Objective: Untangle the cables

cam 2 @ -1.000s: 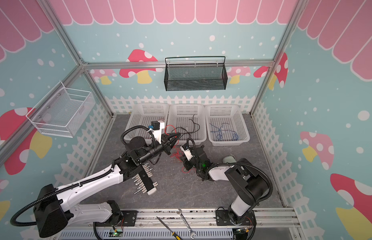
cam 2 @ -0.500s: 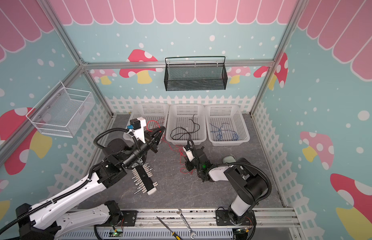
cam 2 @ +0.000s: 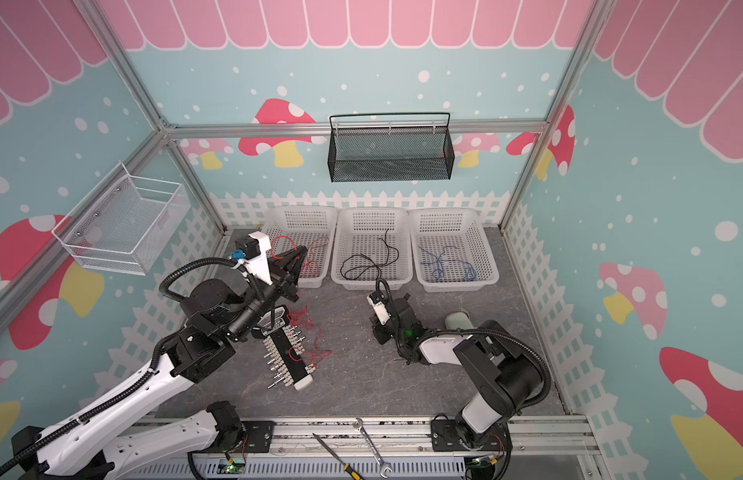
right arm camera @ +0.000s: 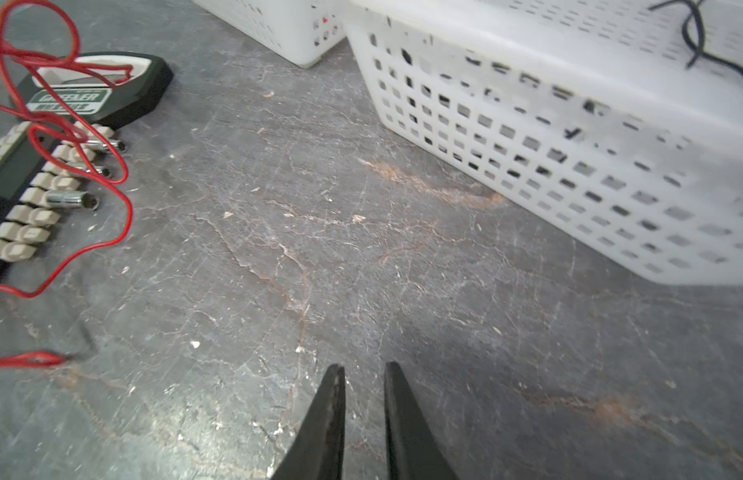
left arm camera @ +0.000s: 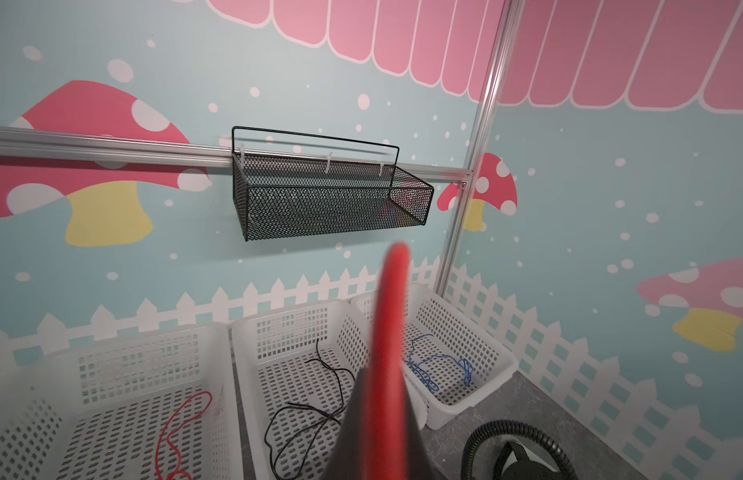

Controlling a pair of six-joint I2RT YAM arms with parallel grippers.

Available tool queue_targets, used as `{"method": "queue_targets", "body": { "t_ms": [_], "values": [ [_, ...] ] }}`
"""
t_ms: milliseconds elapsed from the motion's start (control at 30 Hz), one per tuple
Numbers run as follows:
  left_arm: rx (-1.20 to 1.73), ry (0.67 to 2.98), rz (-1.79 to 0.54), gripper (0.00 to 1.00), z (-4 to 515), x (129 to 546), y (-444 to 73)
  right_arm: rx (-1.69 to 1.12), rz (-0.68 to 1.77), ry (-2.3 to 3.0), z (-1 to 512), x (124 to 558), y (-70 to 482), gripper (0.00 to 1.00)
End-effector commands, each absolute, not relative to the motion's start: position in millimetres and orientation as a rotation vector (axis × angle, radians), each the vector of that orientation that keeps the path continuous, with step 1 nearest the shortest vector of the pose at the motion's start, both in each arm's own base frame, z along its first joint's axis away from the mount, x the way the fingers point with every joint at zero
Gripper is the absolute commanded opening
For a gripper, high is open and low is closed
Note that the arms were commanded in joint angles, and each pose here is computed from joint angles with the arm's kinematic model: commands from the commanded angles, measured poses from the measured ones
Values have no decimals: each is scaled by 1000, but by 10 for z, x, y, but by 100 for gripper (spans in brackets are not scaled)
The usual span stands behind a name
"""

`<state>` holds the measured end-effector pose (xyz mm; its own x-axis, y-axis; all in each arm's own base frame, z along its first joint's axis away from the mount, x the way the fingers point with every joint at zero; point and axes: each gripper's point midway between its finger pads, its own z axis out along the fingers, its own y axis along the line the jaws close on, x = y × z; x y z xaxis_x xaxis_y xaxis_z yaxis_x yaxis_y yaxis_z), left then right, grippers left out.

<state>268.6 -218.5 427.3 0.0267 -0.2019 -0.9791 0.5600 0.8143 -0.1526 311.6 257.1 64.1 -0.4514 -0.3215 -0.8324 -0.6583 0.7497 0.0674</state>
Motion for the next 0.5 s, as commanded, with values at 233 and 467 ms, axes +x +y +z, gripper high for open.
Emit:
{"method": "queue_targets", "body": {
  "t_ms": [233, 467],
  "values": [
    [409, 1428, -698, 0, 4131, 2656, -2443, -906, 720, 1836, 1331, 3051, 3030, 38],
    [465, 1320, -818, 0, 4433, 2520, -2592, -869, 713, 1830, 1374, 3088, 3019, 38]
  ]
}}
